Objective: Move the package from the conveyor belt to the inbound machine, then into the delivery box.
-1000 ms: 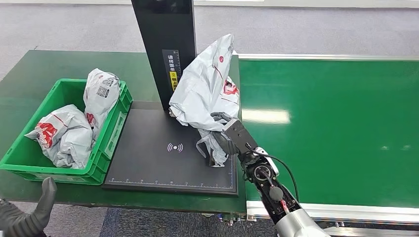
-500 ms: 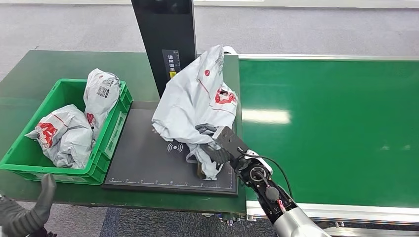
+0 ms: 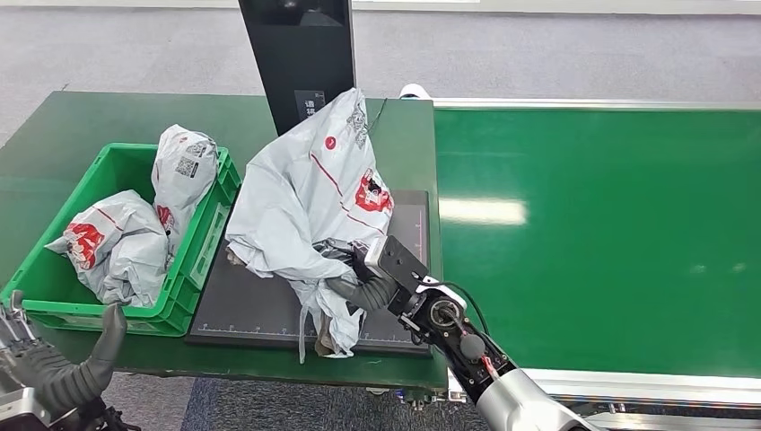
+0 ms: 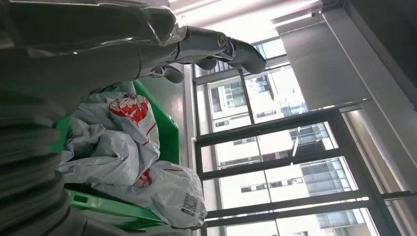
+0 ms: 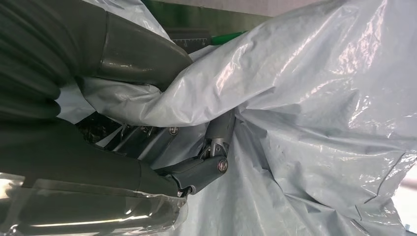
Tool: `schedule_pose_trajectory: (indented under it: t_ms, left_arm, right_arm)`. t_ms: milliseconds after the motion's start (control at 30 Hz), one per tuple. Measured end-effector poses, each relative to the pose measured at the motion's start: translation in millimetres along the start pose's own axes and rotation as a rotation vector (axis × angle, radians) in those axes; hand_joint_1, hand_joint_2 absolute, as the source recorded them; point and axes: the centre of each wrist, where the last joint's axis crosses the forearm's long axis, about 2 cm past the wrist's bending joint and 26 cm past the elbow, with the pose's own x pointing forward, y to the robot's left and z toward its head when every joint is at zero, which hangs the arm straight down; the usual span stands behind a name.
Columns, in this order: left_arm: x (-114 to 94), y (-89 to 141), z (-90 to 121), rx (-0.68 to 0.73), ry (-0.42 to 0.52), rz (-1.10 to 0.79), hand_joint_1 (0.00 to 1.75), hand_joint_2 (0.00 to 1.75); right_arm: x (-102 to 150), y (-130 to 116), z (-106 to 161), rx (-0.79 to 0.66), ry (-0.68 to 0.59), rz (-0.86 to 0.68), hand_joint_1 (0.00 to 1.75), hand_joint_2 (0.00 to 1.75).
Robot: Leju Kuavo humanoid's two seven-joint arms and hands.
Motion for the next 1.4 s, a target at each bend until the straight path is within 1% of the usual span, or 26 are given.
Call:
schedule_pose_trajectory:
  t_ms: [767,867,900,967,1033,1067,1200,1400]
  left_arm:
    - [-2,0,1,-0.009,0.007,-0.002,0.0,1.75]
    - [-3,0,1,-0.009,0.007,-0.003,0.0,1.75]
    - [-2,1,2,-0.008,0.008,-0.008,0.0,1.75]
    - [-1,5,8,-0.007,0.014,-0.024,0.0,1.75]
    - [1,12,17,-0.009,0.025,-0.039,0.0,1.75]
    - [3,15,20,-0.01,0.029,-0.044,0.0,1.75]
    - [6,20,25,-0.008,0.033,-0.055,0.0,1.75]
    - [8,20,27,-0.011,0.037,-0.061,0.0,1.75]
  right_arm:
    - [-1,2,-2,0.014,0.014,0.002,1.75,1.75]
    - [-1,2,-2,0.007,0.007,-0.001,0.44,1.75]
    - [-2,3,-1,-0.023,-0.018,-0.014,0.0,1.75]
    - [3,5,3,-0.16,-0.112,-0.073,0.0,1.75]
    - [17,0,12,-0.31,-0.202,-0.14,0.0,1.75]
    - [25,-4,16,-0.351,-0.232,-0.156,0.0,1.75]
    - [47,-11,30,-0.407,-0.332,-0.148,0.0,1.75]
    - [54,-12,46,-0.459,-0.402,-0.137,0.0,1.75]
